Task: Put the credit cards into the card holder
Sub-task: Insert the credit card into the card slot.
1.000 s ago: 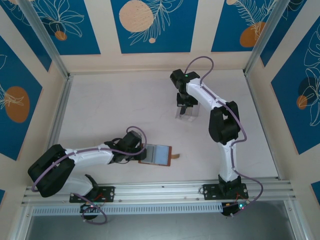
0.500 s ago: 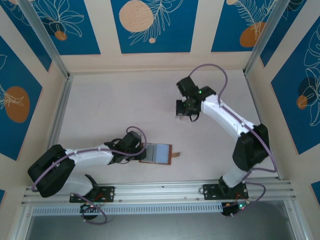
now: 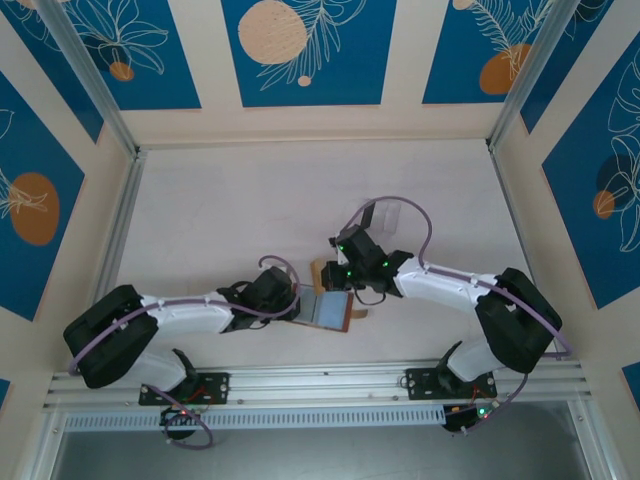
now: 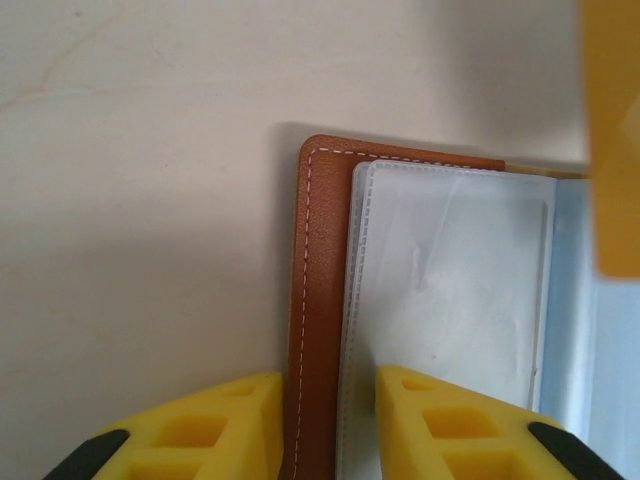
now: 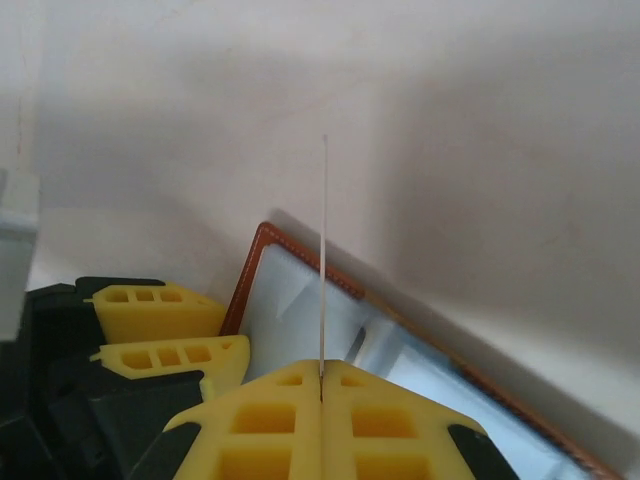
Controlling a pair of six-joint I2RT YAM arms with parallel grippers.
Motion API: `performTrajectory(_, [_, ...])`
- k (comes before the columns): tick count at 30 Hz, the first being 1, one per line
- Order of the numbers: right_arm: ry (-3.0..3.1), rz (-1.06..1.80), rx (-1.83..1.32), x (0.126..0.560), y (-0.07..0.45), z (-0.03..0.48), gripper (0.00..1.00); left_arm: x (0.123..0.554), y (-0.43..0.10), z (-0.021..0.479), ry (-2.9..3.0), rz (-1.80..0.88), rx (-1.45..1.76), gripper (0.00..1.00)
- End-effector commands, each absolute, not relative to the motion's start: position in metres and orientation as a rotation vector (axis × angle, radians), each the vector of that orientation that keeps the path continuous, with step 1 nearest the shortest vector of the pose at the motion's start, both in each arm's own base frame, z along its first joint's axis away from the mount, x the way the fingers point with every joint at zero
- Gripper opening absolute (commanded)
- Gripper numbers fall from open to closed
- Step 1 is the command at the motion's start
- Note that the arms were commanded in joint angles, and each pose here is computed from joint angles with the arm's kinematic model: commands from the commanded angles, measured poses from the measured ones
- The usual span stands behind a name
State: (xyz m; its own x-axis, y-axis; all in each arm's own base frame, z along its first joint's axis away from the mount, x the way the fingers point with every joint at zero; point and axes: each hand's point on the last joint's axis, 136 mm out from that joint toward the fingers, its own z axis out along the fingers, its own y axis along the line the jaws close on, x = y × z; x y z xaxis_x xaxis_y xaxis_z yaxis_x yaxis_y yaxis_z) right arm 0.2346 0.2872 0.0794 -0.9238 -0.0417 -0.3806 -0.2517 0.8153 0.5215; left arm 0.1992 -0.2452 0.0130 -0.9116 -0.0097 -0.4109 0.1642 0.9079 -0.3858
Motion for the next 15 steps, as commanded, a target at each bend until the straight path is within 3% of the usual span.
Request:
performTrajectory(1, [2.523, 0.975, -0.166, 0.239, 0.309, 0.096, 0.00, 0.156, -0.222, -0.034, 2.872, -0.461, 0.149, 0.29])
performTrajectory(15, [2.553, 0.903, -0.051, 0.214, 0.277, 0.086, 0.00, 0.154, -0.223, -0.039, 2.889, -0.432, 0.140, 0.29])
